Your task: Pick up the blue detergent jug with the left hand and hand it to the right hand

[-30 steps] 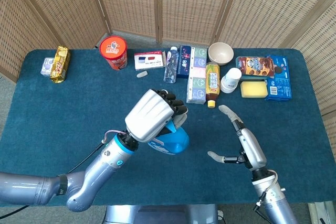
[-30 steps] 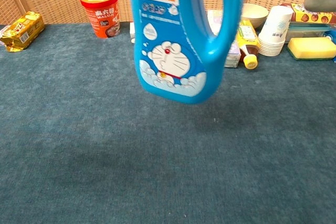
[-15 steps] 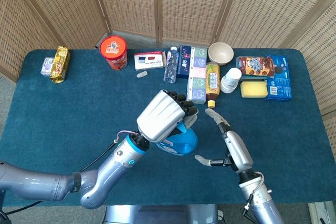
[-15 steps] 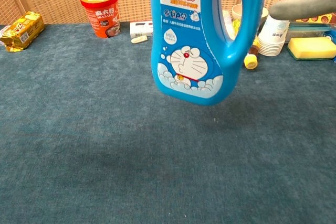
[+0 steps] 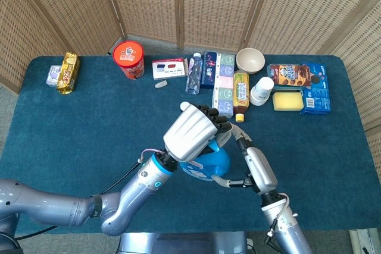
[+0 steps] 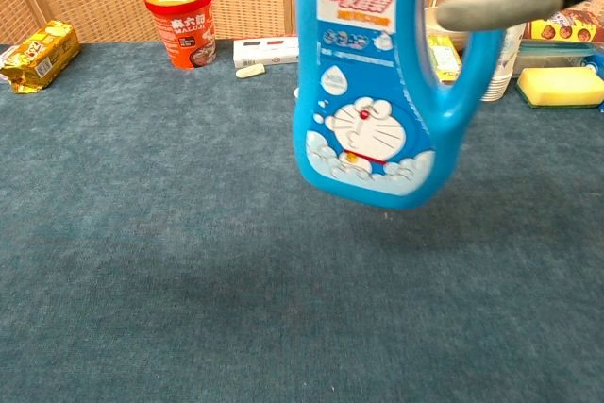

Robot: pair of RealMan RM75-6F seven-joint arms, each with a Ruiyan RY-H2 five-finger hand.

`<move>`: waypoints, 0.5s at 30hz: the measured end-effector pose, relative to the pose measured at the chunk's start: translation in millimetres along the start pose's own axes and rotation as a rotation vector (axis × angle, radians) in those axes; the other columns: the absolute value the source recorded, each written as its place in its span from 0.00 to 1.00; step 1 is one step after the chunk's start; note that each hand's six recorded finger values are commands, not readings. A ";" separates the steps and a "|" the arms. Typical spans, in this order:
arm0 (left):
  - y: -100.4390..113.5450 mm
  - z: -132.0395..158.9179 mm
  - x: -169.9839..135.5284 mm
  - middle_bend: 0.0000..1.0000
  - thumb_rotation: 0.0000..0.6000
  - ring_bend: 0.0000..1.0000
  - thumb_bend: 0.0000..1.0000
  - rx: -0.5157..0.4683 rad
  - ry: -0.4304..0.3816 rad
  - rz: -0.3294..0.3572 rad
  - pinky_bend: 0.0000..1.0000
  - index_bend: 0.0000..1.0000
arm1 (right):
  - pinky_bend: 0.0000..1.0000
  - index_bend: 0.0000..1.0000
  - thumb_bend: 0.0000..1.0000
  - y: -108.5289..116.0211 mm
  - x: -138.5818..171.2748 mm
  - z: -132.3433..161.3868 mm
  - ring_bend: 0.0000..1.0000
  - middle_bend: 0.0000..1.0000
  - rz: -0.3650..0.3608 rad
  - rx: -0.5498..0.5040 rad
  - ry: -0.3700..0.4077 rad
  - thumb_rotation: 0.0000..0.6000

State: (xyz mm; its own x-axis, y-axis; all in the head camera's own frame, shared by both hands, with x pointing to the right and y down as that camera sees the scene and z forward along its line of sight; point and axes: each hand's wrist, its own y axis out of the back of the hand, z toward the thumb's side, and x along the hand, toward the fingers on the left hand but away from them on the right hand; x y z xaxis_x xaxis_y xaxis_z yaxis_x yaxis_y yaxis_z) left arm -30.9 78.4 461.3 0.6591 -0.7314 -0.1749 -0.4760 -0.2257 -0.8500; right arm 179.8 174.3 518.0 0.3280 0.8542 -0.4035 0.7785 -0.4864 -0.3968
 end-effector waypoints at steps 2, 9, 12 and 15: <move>-1.4 2.2 0.7 0.75 1.00 0.69 0.46 -0.018 -0.001 0.001 0.78 0.76 | 0.00 0.00 0.00 -3.4 -2.4 1.7 0.00 0.07 -0.002 0.007 0.000 1.00; 0.4 13.4 2.6 0.75 1.00 0.69 0.46 -0.058 -0.012 0.011 0.78 0.76 | 0.00 0.00 0.00 -9.6 -8.1 -1.8 0.00 0.07 -0.013 0.033 -0.016 1.00; 2.2 18.7 2.7 0.75 1.00 0.69 0.46 -0.068 -0.016 0.013 0.78 0.76 | 0.00 0.00 0.00 -11.6 -9.7 -6.6 0.00 0.07 -0.015 0.045 -0.026 1.00; 3.3 22.4 2.0 0.75 1.00 0.69 0.46 -0.059 -0.024 0.013 0.78 0.76 | 0.00 0.00 0.00 -12.9 -10.5 -11.8 0.00 0.07 -0.014 0.054 -0.038 1.00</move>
State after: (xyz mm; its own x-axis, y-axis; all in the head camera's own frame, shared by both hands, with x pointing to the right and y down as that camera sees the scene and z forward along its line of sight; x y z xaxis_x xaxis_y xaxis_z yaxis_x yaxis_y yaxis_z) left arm -18.1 90.6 447.1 0.6660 -0.7192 -0.1980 -0.5174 -0.2542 -0.8171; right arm 172.6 173.8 537.0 0.2964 0.8537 -0.4281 0.7522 -0.4849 -0.4461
